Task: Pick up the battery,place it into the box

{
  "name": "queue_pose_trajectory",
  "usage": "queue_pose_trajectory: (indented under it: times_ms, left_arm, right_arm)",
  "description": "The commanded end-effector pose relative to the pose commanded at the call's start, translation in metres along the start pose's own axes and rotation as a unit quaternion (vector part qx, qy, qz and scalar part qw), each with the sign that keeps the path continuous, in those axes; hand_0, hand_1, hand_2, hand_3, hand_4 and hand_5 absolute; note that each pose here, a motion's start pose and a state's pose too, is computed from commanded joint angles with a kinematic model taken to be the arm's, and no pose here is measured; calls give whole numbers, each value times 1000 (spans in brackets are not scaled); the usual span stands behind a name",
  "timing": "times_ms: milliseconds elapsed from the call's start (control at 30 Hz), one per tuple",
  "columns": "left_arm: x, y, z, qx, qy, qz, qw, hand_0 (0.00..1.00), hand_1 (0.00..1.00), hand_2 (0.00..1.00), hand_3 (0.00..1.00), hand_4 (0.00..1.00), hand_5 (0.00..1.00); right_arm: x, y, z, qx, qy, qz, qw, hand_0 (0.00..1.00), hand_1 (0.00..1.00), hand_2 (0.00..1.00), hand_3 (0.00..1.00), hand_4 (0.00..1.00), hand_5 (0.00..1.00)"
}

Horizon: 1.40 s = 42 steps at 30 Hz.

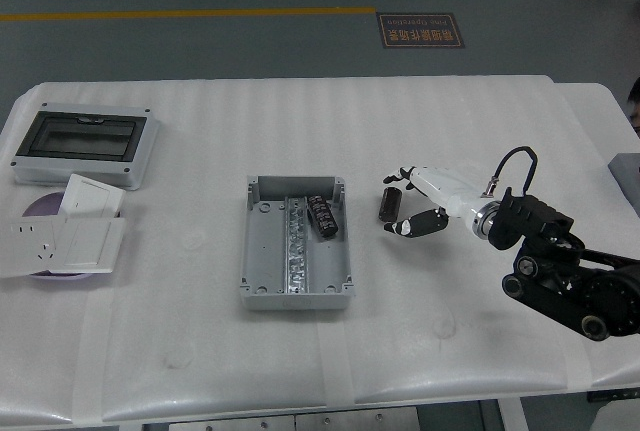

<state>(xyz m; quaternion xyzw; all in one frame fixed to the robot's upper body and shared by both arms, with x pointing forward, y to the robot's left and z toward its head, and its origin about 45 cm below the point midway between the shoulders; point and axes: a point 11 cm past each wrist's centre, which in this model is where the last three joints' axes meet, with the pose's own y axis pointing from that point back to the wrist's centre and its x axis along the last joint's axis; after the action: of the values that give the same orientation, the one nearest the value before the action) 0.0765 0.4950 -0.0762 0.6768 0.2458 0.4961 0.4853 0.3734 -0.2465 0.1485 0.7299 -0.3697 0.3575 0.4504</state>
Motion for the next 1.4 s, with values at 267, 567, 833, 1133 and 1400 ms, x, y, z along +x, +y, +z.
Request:
queue_pose_trajectory:
  times_ms: [267, 567, 833, 1133, 1400]
  left_arm:
    - [-1, 0, 1, -1, -1, -1, 1000, 625, 628, 589, 622, 611, 46]
    - [-2, 0, 3, -4, 0, -2, 1000, 625, 631, 588, 623, 622, 55]
    - [-3, 0, 4, -6, 0, -3, 1000, 625, 631, 587, 623, 624, 56]
    - [-6, 0, 6, -9, 1, -4, 1000, 625, 632, 587, 623, 627, 58]
    - [-6, 0, 5, -7, 2, -5, 1000, 626, 634, 590, 625, 636, 54]
  right_arm:
    - [-3, -1, 3, -4, -5, 4, 1000, 767, 678, 747, 752, 844, 337]
    - [-7, -3, 2, -5, -9, 6, 1000, 728, 633, 669, 697, 715, 229]
    - [-9, -3, 2, -6, -8, 8, 1000, 725, 622, 650, 691, 699, 207]
    - [-13, -2, 5, -10, -9, 6, 1000, 710, 598, 620, 685, 705, 219]
    - [7, 0, -2, 2, -11, 35, 999, 700, 580, 595, 678, 703, 222]
